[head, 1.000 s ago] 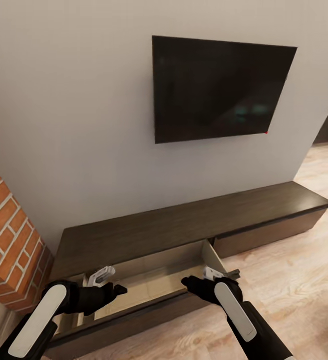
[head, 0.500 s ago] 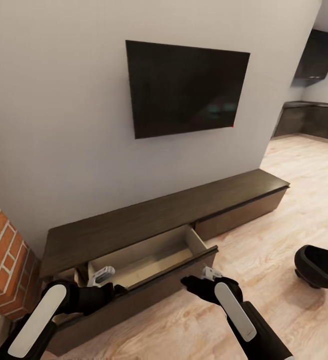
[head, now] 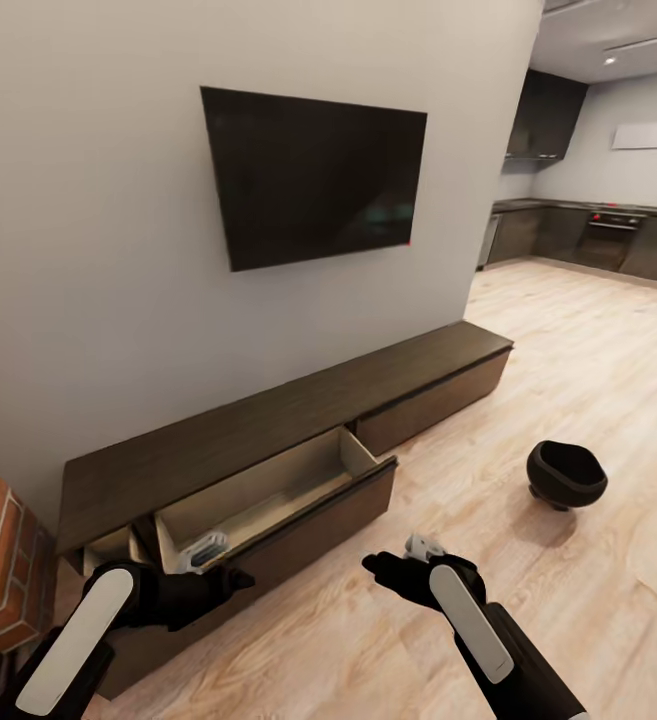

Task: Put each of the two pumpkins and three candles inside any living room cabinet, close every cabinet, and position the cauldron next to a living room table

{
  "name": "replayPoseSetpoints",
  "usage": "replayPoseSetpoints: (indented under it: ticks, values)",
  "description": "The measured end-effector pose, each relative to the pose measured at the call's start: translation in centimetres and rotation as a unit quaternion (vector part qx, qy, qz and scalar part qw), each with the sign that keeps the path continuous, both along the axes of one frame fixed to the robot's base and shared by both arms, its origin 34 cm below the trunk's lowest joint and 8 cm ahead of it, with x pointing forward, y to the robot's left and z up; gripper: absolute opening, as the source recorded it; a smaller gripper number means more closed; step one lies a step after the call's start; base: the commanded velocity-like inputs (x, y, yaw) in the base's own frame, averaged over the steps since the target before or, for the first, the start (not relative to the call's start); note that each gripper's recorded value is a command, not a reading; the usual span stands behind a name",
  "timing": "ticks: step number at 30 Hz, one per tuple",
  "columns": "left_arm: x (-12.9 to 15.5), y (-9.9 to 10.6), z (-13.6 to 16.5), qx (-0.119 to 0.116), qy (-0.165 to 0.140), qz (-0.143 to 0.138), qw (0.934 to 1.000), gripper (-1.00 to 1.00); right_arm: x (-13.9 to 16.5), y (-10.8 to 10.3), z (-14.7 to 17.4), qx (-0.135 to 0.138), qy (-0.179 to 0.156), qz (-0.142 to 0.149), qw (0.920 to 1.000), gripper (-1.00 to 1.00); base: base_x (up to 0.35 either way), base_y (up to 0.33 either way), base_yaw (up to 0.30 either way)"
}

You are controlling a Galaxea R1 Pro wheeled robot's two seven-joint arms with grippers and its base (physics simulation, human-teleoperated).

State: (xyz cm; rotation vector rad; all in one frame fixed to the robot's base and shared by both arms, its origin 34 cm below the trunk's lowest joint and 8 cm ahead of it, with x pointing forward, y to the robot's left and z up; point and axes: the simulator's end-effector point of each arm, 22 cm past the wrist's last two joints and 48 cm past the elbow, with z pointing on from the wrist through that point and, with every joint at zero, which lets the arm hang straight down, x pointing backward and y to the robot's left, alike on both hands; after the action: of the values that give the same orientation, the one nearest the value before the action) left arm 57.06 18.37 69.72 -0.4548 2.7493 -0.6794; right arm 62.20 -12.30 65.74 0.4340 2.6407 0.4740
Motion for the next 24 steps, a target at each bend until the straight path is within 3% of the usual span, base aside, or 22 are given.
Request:
replayPoseSetpoints:
  ticks: [12,24]
  values:
    - [-0.03,-0.03,-0.01,0.0,0.0,0.0,1.0,1.0,-0.17,-0.11,-0.3,-0.002,0.004,-0.001,1.0,1.0,-0.307,0.008,-0.28]
    - [-0.03,-0.03,0.0,0.0,0.0,0.0,1.0,1.0,-0.18,-0.19,-0.33,-0.002,0.004,-0.001,1.0,1.0,-0.243,-0.156,-0.28]
